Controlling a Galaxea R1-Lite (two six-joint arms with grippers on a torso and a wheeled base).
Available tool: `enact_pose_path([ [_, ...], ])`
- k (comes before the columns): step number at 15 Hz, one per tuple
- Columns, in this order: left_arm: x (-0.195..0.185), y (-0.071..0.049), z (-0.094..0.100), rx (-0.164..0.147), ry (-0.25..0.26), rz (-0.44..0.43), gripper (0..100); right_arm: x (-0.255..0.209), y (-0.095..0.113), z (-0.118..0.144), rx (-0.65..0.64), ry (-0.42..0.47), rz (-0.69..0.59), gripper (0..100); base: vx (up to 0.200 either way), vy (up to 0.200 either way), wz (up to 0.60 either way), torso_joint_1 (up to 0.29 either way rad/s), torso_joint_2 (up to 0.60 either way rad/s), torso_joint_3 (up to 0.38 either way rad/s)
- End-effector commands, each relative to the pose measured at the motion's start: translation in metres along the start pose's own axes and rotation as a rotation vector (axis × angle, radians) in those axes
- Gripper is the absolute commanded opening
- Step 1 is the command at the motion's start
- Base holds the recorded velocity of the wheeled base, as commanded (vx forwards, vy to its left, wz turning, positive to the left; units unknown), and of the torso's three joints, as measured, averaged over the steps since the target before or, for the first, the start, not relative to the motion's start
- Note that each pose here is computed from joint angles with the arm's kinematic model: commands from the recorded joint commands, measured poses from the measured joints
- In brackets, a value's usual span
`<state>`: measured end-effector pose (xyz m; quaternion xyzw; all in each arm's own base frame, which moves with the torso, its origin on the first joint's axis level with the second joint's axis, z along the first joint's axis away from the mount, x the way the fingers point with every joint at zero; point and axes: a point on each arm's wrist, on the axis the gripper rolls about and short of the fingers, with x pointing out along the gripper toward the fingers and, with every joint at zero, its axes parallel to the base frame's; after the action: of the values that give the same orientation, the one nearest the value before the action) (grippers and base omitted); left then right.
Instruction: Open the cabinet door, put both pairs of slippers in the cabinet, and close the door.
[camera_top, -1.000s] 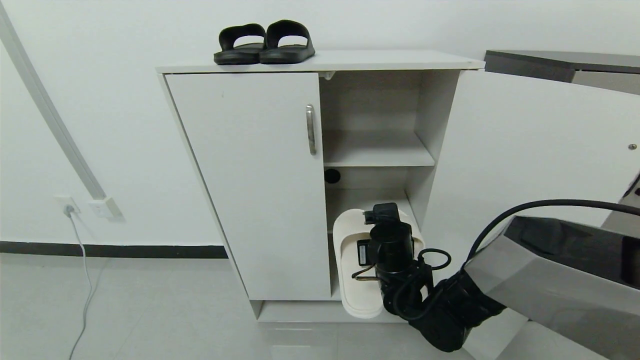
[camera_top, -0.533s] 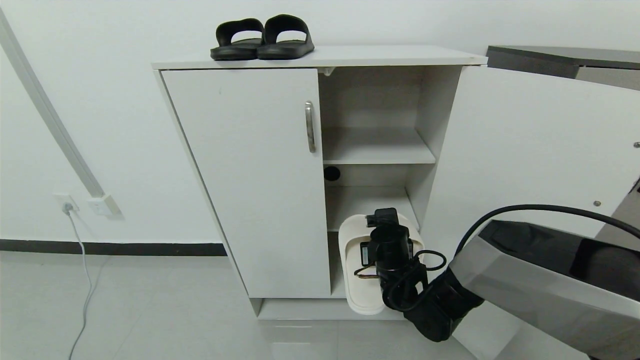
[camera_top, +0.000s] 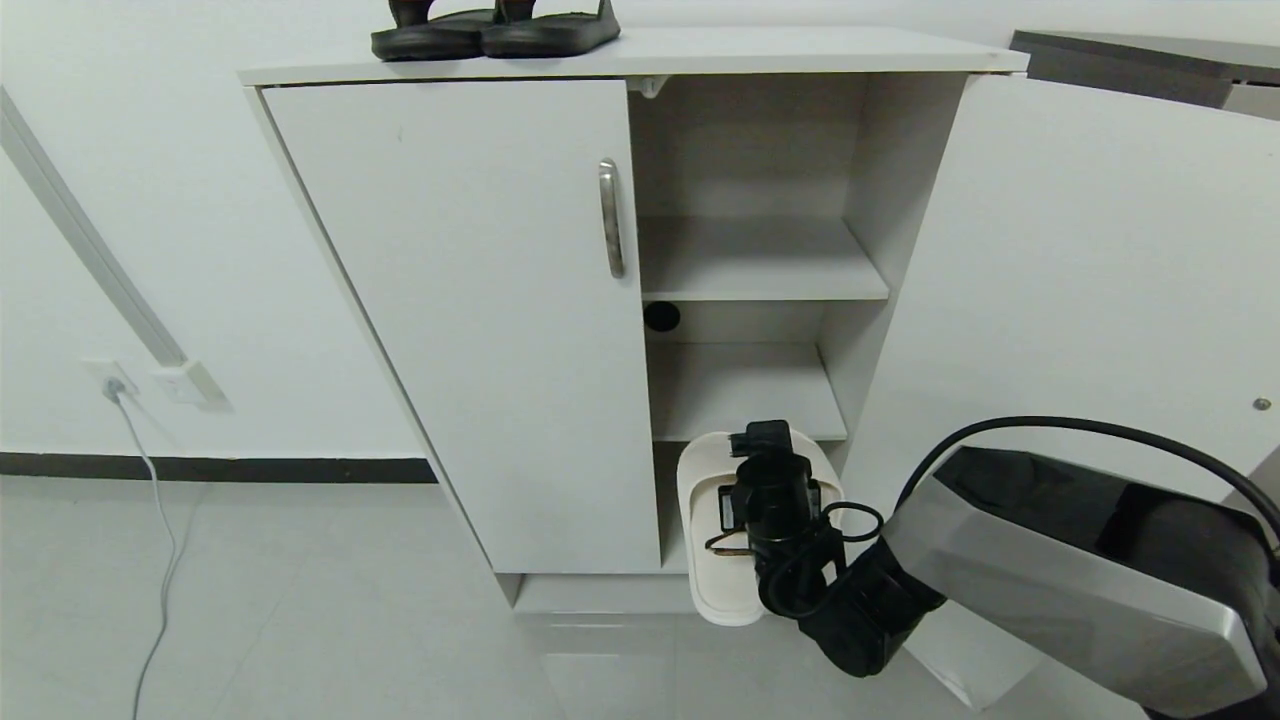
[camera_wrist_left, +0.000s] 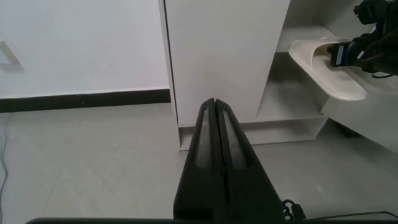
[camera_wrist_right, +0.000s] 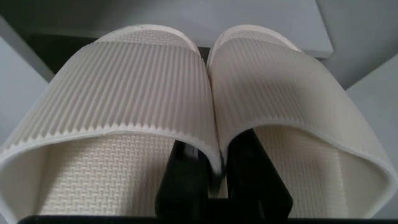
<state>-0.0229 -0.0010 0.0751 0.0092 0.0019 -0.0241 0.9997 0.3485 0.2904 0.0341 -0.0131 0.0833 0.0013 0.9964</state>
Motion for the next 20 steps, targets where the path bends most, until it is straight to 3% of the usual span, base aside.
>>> enact_pose_path([
  [1, 0.000, 0.000, 0.000, 0.000, 0.000, -0.001, 0, 0.004, 0.000, -0.002, 0.005, -0.009, -0.007, 0, 0.000, 0.000, 0.00, 0.000, 0.00, 0.000],
  [6, 0.000, 0.000, 0.000, 0.000, 0.002, 0.002, 0, 0.010, -0.011, 0.004, -0.050, -0.153, -0.033, 0, 0.000, 0.000, 0.00, 0.000, 0.00, 0.000],
  [10, 0.000, 0.000, 0.000, -0.008, 0.000, 0.002, 0, 0.010, -0.012, 0.000, -0.062, -0.142, -0.035, 0, 0.000, 0.000, 0.00, 0.000, 0.00, 0.000],
  [20, 0.000, 0.000, 0.000, -0.011, 0.000, 0.004, 0, 0.010, -0.011, 0.000, -0.064, -0.142, -0.032, 0, 0.200, 0.000, 0.00, 0.002, 0.00, 0.000],
])
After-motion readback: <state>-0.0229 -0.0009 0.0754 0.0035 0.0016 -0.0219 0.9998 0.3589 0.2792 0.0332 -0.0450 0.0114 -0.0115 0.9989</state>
